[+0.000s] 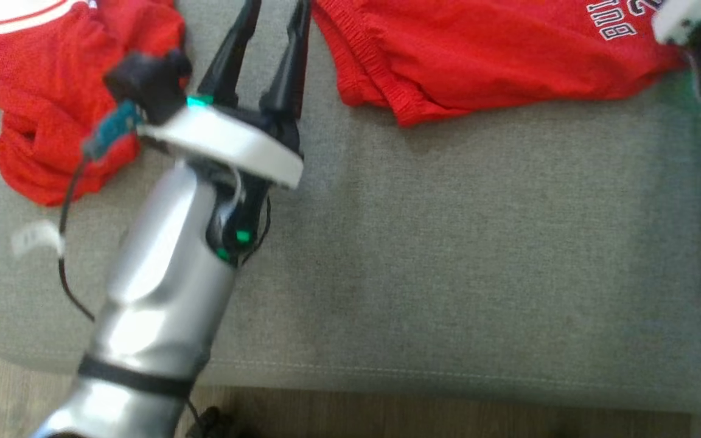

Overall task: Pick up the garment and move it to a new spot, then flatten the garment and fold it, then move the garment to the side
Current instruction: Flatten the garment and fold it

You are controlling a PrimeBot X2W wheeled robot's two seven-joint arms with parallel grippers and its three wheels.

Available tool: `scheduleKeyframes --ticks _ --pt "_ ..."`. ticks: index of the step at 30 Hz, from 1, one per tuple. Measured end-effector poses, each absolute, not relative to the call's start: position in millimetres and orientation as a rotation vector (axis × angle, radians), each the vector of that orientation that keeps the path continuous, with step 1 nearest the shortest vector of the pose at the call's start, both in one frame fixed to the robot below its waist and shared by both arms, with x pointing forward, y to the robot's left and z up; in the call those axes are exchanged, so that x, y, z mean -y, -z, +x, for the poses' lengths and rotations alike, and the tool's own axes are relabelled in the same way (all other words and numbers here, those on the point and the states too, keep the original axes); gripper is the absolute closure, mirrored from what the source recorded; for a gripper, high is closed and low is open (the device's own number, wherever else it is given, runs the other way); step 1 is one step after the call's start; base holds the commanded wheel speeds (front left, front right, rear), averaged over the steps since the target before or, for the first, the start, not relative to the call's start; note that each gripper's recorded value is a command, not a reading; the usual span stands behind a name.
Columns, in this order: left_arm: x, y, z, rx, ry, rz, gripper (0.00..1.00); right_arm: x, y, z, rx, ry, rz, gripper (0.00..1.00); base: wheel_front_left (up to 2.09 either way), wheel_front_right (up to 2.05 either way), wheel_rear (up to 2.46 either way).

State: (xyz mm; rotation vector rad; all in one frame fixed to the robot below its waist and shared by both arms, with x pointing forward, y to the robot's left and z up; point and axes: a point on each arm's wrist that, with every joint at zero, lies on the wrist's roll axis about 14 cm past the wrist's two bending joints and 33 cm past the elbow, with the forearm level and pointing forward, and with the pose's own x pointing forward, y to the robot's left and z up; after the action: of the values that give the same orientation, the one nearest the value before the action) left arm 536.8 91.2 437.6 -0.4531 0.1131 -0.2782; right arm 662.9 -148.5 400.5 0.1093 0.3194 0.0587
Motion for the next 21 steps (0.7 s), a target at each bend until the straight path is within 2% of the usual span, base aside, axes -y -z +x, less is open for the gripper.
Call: scheduleKeyframes --ticks 4,10,11,12,13,14,15,16,21 --pt "-93 -456 508 -0.044 0.279 -0.382 0.0 173 -390 650 -0.432 -0.027 0.073 0.0 0.0 0.0 0.0" --pt "-102 -459 474 -0.036 0.247 -0.355 0.0 168 -379 640 -0.533 -0.034 0.09 0.0 0.0 0.0 0.0" --pt "-103 -460 471 -0.032 0.241 -0.357 0.0 166 -379 641 -0.537 -0.036 0.092 0.07 0.0 0.0 0.0" --pt "-105 -463 468 -0.026 0.236 -0.359 0.0 164 -378 641 -0.546 -0.039 0.094 0.33 0.0 0.0 0.0" --pt "-106 -465 466 -0.02 0.234 -0.356 0.0 163 -378 640 -0.555 -0.04 0.1 0.53 0.0 0.0 0.0" --pt "-107 -467 465 -0.015 0.232 -0.355 0.0 161 -377 640 -0.565 -0.043 0.105 0.66 0.0 0.0 0.0" --pt "-108 -469 463 -0.01 0.226 -0.355 0.0 158 -377 639 -0.575 -0.047 0.109 0.89 0.0 0.0 0.0" --pt "-108 -472 462 -0.005 0.223 -0.355 0.0 156 -377 638 -0.582 -0.052 0.11 1.0 0.0 0.0 0.0" --pt "-108 -480 454 0.011 0.22 -0.359 0.0 157 -380 630 -0.597 -0.049 0.117 1.0 0.0 0.0 0.0"
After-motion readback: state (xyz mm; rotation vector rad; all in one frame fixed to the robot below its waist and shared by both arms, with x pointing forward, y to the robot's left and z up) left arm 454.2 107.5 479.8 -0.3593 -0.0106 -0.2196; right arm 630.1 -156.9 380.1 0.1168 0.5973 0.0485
